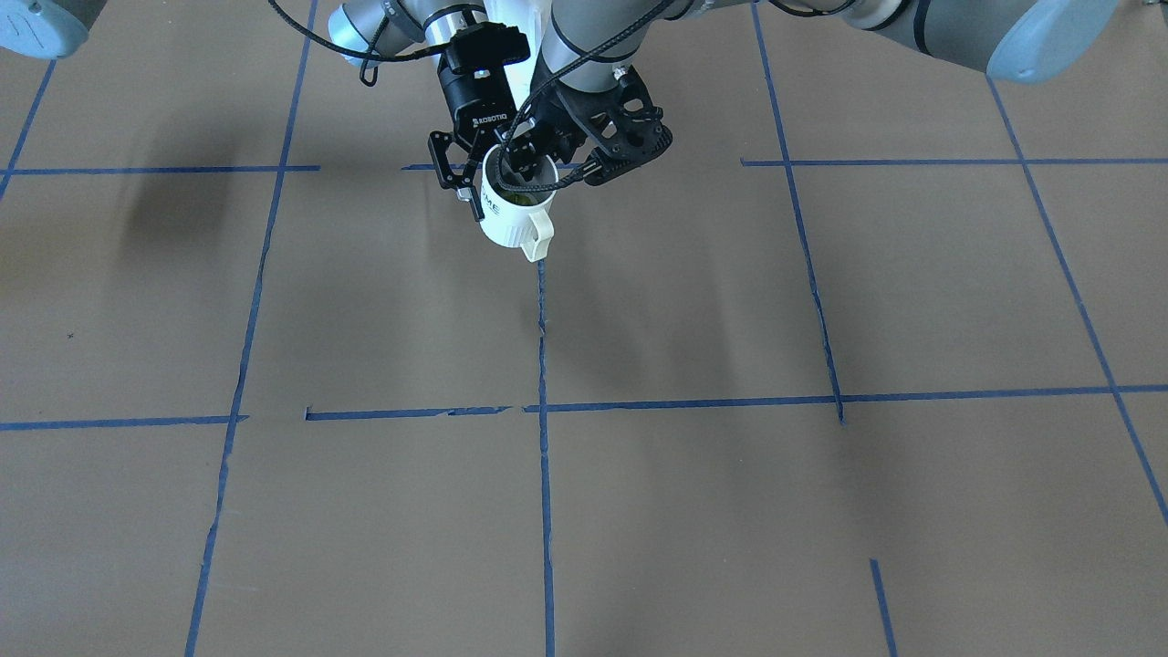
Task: Left arm hands cup to right arm to dump lemon
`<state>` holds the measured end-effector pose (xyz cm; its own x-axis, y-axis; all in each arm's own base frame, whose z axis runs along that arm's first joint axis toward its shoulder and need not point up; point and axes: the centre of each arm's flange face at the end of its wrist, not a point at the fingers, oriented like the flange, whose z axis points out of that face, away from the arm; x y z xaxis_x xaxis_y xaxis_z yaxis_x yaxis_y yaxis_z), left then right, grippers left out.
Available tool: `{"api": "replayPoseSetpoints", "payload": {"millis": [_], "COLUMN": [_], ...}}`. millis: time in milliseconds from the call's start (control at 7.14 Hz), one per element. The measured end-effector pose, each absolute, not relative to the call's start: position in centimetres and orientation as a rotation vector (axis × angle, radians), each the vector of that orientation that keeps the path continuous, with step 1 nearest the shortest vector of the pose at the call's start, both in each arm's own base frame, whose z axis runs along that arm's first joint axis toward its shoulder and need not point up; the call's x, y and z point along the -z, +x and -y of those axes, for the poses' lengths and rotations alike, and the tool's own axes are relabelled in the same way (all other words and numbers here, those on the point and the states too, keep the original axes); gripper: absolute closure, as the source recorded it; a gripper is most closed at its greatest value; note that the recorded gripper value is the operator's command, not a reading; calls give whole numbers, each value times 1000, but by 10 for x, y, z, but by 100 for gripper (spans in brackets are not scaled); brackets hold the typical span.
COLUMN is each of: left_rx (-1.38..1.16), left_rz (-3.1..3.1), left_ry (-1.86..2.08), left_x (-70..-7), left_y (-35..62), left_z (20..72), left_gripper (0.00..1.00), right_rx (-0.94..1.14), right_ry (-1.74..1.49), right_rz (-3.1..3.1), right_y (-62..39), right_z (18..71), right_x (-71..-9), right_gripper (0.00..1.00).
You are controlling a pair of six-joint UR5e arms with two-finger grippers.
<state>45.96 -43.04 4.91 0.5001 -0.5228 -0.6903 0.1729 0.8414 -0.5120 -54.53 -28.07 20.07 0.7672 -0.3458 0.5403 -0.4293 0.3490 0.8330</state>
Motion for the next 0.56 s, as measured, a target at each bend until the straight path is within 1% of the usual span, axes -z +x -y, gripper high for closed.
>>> {"api": "replayPoseSetpoints", "payload": {"millis": [280, 420, 560], "left_rx": [423, 422, 424], "left_rz": [-1004, -1018, -1023], "left_ry": [-380, -369, -364], "left_x": [-43, -45, -47], "left_y": [437, 426, 421], "left_z": [419, 416, 415], "left_gripper": [0, 0, 0], "right_rx": [-74, -127, -195], "right_ry": [1258, 1278, 1297], "right_rz": [732, 761, 828], "right_y": [-538, -524, -498], "right_z": [278, 279, 277], "right_x": [-215, -228, -261], "right_gripper": [69, 74, 78]}}
